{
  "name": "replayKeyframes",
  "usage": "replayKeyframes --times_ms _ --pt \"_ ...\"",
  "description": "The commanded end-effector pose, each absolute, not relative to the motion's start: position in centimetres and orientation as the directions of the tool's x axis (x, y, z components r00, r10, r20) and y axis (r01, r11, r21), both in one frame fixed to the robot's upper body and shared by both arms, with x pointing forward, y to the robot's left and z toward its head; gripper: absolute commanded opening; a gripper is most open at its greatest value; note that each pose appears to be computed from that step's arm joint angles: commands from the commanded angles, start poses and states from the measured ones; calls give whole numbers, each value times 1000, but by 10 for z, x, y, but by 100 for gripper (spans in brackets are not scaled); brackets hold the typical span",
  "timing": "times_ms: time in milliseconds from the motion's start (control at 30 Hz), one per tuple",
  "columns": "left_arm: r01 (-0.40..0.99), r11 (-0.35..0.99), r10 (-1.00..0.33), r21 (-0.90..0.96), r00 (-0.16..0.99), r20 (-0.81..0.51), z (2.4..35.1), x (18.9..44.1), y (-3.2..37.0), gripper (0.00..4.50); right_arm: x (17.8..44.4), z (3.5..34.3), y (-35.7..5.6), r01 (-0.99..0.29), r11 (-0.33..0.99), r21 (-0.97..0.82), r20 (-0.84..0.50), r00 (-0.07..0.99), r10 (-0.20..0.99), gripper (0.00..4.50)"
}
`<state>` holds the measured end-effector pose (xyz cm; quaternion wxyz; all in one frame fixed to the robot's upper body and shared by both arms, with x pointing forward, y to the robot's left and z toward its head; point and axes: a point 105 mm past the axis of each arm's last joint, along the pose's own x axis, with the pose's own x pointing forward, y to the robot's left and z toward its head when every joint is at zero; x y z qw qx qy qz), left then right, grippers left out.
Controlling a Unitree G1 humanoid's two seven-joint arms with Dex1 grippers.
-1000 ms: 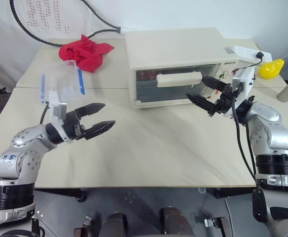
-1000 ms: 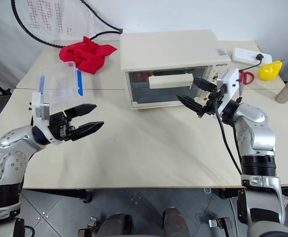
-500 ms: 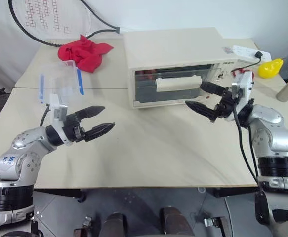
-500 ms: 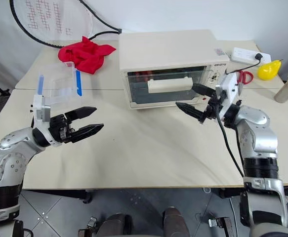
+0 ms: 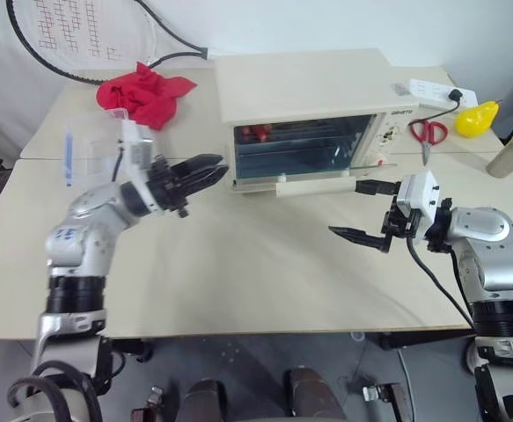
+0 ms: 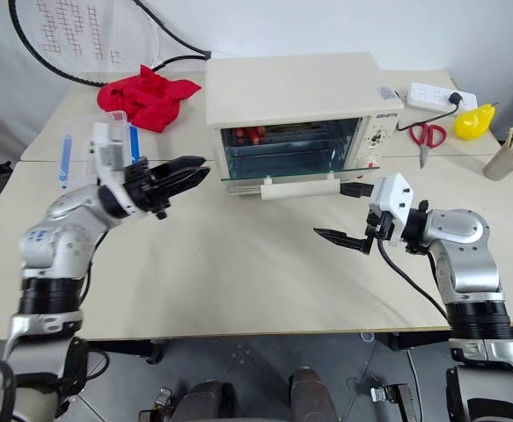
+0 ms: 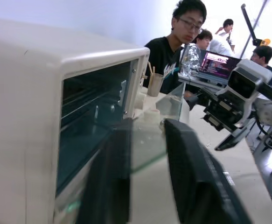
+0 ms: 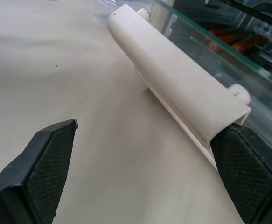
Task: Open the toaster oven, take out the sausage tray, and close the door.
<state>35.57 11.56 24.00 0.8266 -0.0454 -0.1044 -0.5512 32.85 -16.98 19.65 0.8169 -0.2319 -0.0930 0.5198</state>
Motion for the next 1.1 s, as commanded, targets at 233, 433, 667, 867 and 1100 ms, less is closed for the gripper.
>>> replayKeyframes --times_ms 233,433,667,867,1100 --pt "948 302 -950 101 290 119 216 362 78 1 317 198 -176 -774 366 -516 -77 468 880 450" --pt "962 252 -967 103 249 44 196 357 71 1 295 164 -234 -662 587 -465 -119 704 700 450" --pt "947 270 -947 174 294 -127 149 359 74 1 256 158 -299 -391 766 -510 -89 910 406 450" --pt "944 292 -945 154 310 -108 143 360 69 1 280 201 -264 -327 738 -590 21 908 419 450" --pt "917 373 -927 141 376 5 151 355 89 1 346 221 -195 -233 542 -807 32 900 436 450"
